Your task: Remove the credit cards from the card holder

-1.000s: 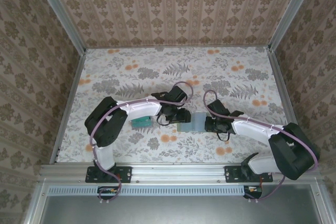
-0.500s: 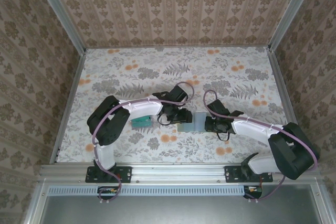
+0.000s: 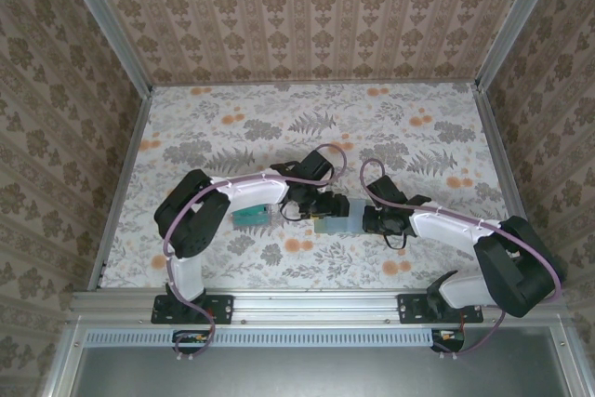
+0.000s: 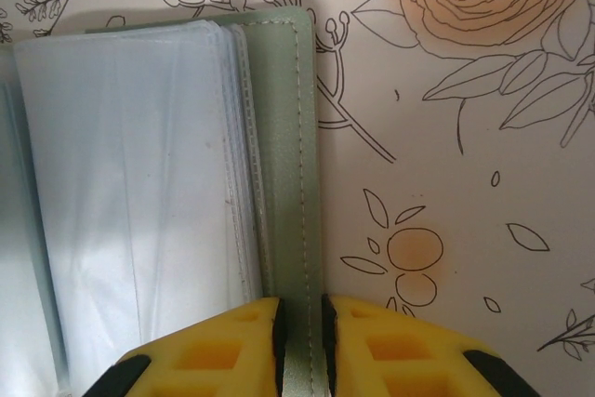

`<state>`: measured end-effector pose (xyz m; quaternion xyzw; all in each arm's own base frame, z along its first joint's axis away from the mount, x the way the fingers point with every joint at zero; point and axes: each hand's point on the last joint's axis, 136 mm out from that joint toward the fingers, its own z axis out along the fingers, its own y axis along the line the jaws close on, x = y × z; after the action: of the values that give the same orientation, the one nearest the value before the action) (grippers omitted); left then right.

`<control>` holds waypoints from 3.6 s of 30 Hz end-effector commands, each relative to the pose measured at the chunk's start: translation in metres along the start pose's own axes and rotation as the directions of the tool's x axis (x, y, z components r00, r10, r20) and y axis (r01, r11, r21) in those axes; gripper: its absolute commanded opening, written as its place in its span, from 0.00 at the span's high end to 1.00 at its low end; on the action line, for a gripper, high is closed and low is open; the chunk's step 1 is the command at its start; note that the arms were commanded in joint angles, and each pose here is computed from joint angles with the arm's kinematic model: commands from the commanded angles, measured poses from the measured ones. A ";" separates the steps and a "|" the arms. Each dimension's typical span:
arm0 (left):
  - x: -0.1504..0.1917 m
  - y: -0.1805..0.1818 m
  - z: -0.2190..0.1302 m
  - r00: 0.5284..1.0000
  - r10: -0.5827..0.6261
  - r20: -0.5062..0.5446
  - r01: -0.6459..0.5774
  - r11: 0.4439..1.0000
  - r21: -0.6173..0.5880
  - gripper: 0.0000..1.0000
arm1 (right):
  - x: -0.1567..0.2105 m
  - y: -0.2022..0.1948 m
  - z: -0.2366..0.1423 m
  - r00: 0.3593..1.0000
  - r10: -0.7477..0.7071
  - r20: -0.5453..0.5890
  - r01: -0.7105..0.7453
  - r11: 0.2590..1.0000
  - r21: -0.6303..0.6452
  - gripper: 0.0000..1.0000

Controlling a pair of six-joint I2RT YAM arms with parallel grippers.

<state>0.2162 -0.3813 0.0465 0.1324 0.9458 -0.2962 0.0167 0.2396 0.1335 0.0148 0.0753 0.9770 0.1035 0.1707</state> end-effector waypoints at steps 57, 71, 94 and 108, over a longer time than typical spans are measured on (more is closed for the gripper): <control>0.000 0.040 -0.027 0.996 -0.051 0.079 0.055 0.997 -0.052 0.96 | -0.034 0.081 -0.042 1.000 0.016 0.013 -0.009 0.914 -0.406 0.82; 0.001 0.042 -0.008 0.997 -0.056 0.053 0.059 0.997 -0.057 0.98 | -0.028 0.089 -0.006 0.994 0.006 -0.114 -0.047 0.930 -0.364 0.80; 0.015 0.049 0.006 0.998 -0.061 -0.002 0.061 0.994 -0.095 1.00 | -0.010 0.090 0.016 0.977 0.014 -0.211 -0.095 0.921 -0.379 0.82; 0.022 0.068 0.002 0.995 -0.098 -0.015 0.095 0.981 -0.167 1.00 | -0.009 0.066 0.009 0.979 0.042 -0.201 -0.110 0.933 -0.343 1.00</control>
<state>0.2224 -0.3415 0.0248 0.1007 0.9602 -0.2589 0.0304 0.2655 0.2043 0.0229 0.0742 0.9502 0.2897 0.0877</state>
